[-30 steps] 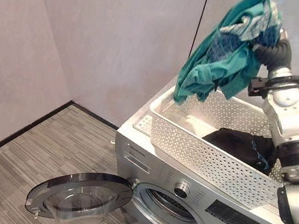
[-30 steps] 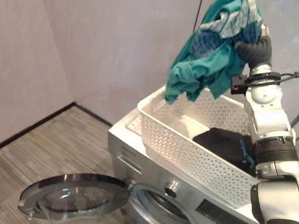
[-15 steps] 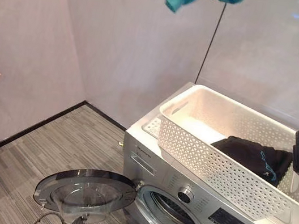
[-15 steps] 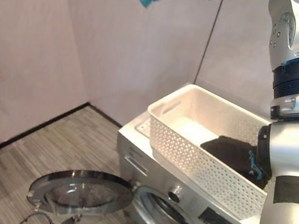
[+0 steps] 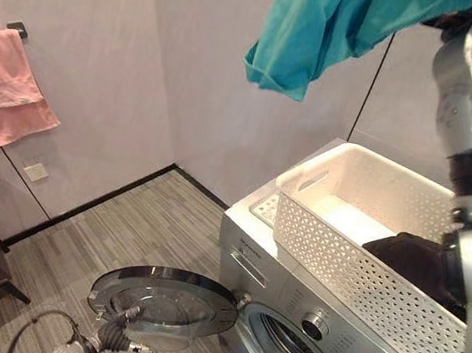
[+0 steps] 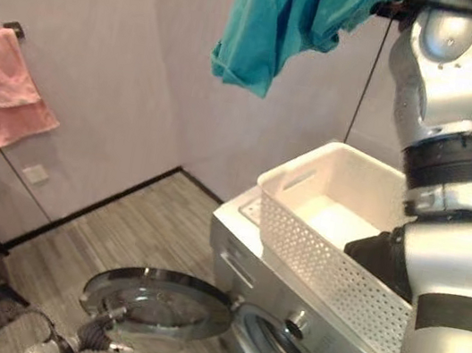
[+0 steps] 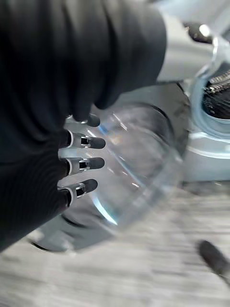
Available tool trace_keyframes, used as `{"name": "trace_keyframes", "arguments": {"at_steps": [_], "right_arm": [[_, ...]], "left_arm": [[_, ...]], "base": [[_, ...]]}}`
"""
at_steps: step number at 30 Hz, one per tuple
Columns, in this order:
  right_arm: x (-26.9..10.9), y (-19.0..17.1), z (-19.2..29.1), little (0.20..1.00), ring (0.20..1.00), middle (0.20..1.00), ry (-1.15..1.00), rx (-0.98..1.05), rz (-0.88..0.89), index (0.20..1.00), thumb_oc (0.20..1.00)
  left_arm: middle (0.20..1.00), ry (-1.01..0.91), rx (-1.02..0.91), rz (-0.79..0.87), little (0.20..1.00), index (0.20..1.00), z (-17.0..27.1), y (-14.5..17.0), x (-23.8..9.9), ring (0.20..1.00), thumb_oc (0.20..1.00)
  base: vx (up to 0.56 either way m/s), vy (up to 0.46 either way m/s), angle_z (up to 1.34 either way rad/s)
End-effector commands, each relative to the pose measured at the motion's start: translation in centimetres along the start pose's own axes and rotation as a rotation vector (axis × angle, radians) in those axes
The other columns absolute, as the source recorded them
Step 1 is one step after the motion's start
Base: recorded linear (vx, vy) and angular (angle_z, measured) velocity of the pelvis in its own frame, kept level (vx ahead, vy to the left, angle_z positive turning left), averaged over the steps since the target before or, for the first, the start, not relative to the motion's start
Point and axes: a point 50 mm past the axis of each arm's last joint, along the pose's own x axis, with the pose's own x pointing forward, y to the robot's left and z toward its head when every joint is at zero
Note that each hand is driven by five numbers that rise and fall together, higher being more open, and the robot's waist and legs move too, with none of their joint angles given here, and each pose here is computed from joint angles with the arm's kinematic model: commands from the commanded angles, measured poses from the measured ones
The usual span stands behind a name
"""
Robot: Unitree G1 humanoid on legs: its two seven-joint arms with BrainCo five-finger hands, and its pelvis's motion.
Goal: Grab the laundry basket,head to the washer,open it,put in the laundry and shut it.
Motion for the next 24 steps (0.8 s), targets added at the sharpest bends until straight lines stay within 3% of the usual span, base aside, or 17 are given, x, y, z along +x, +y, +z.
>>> {"name": "trace_keyframes", "arguments": {"at_steps": [1,6,12,15,19,22,24], "right_arm": [[-0.4,1.8,1.5,0.200,0.200,0.200,-0.098,0.155,0.061,0.200,0.200],[-3.3,2.7,1.1,0.200,0.200,0.200,-0.116,0.203,0.128,0.200,0.200],[-5.3,2.6,0.7,0.200,0.200,0.200,-0.109,0.189,0.190,0.200,0.200],[-4.8,1.4,0.8,0.200,0.200,0.200,-0.114,0.059,0.202,0.200,0.200],[-4.0,1.6,0.5,0.200,0.200,0.200,-0.103,0.036,0.185,0.200,0.200],[-2.2,1.6,0.0,0.200,0.200,0.200,-0.071,-0.040,0.167,0.200,0.200],[-2.0,1.2,-0.4,0.200,0.200,0.200,-0.053,-0.064,0.160,0.200,0.200]], "left_arm": [[1.000,-0.012,0.044,0.022,1.000,1.000,0.4,1.1,0.2,1.000,1.000],[1.000,0.025,0.011,0.022,1.000,1.000,-0.4,-0.2,0.5,1.000,1.000],[1.000,-0.035,-0.004,0.049,1.000,1.000,0.7,0.5,0.3,1.000,1.000],[1.000,-0.283,-0.190,0.111,1.000,1.000,4.1,5.2,-3.8,1.000,1.000],[1.000,-0.357,-0.199,0.144,1.000,1.000,5.4,8.2,-6.4,1.000,1.000],[1.000,-0.544,-0.190,0.252,1.000,1.000,9.2,13.6,-10.8,1.000,1.000],[1.000,-0.626,-0.228,0.313,1.000,1.000,10.4,15.4,-12.3,1.000,1.000]], "base": [[0.00,0.000,0.00],[-0.01,0.001,-0.05],[-0.01,0.000,-0.16],[0.01,0.005,-0.14],[0.00,-0.001,-0.06],[0.00,-0.002,0.01],[0.00,0.000,0.00]]}}
